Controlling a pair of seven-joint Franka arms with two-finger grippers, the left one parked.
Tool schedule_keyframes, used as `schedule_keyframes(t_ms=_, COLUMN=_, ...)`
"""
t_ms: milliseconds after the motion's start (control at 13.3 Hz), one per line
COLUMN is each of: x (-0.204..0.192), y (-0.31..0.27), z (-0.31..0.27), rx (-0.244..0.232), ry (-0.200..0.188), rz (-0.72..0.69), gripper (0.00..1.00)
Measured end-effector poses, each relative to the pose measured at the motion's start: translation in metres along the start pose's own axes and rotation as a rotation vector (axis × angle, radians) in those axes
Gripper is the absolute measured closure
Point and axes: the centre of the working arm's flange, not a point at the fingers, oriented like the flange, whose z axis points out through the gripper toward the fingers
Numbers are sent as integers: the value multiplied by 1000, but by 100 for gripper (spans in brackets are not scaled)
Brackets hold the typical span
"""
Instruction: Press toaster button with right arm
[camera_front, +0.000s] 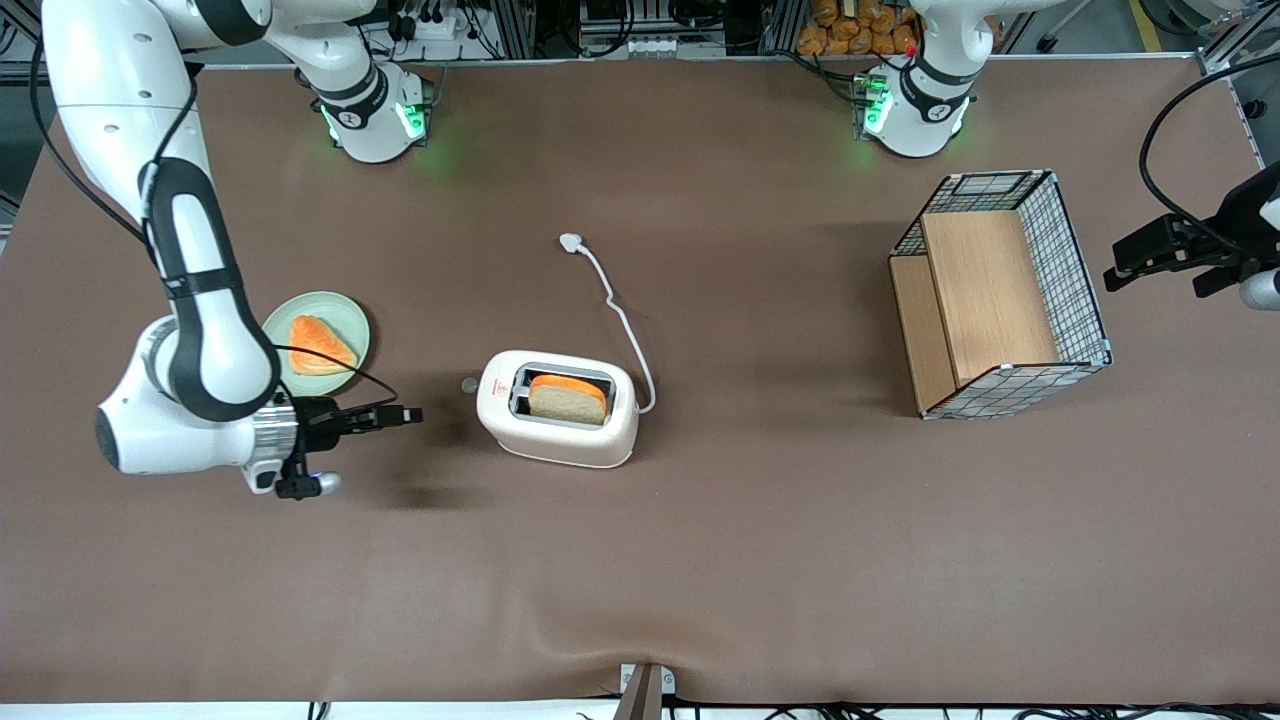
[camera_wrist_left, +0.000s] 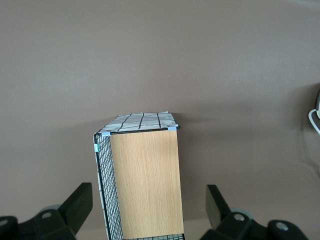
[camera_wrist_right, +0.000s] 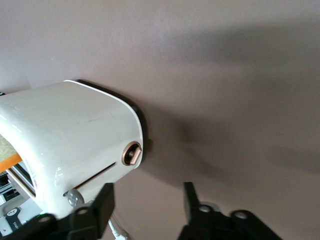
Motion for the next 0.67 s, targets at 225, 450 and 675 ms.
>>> schedule_keyframes(t_ms=225, x=-5, y=-5, z=-24, rx=-62, ry=7, rz=-30, gripper=0)
schedule_keyframes(t_ms=450, x=-9, y=-12, z=-37, rx=-79, ry=21, rz=-45, gripper=0)
schedule_keyframes(t_ms=675, x=-11, y=-31, z=-74, rx=-86, ry=80, rz=-72, gripper=0)
